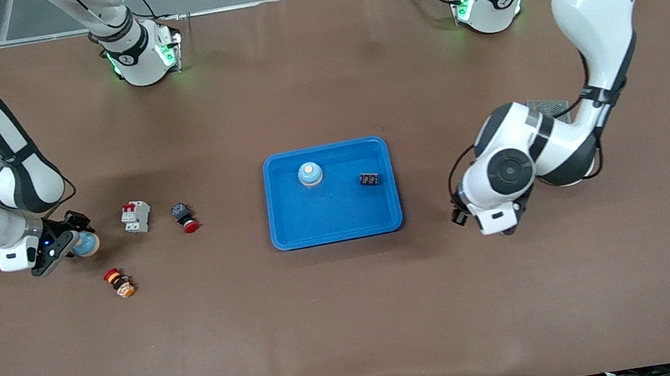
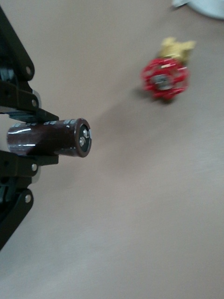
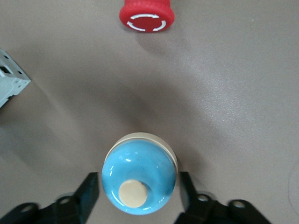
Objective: Place electrolytic capacitor and blue bell in tray
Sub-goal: 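Grasp another bell with the right gripper while the left gripper lifts its capacitor, then carry the bell and capacitor into the tray and open both grippers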
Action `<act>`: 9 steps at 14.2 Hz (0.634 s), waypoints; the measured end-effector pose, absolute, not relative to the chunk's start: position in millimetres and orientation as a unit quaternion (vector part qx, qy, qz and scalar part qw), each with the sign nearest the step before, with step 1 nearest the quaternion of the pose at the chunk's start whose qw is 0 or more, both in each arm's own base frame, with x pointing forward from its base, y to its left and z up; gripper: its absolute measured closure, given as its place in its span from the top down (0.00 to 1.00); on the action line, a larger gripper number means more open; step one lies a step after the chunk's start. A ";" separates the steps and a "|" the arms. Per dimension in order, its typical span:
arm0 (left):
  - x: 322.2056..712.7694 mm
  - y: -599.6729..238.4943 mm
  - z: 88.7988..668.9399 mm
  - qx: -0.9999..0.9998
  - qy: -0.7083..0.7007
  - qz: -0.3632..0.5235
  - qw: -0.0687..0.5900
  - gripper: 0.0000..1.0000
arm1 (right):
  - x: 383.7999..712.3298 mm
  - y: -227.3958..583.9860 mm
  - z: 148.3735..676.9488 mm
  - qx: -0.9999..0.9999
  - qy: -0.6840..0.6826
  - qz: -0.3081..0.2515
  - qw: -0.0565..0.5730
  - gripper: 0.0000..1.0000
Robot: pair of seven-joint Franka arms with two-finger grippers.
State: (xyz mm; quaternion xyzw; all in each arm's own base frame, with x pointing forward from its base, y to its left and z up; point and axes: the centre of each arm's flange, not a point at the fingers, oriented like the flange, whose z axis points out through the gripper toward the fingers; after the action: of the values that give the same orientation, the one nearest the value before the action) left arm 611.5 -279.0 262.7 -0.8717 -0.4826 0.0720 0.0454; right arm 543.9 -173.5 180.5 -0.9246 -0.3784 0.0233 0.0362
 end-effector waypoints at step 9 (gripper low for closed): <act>595.5 -364.2 254.1 -0.837 -0.541 0.083 -0.013 0.30 | 546.8 -170.2 182.8 -0.924 -0.381 0.019 0.035 0.63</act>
State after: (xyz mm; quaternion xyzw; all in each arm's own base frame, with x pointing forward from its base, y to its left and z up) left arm 595.5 -364.2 254.1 -0.8367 -0.5412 0.0830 -0.0127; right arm 546.8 -170.2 182.8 -0.9237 -0.3810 0.0194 0.0350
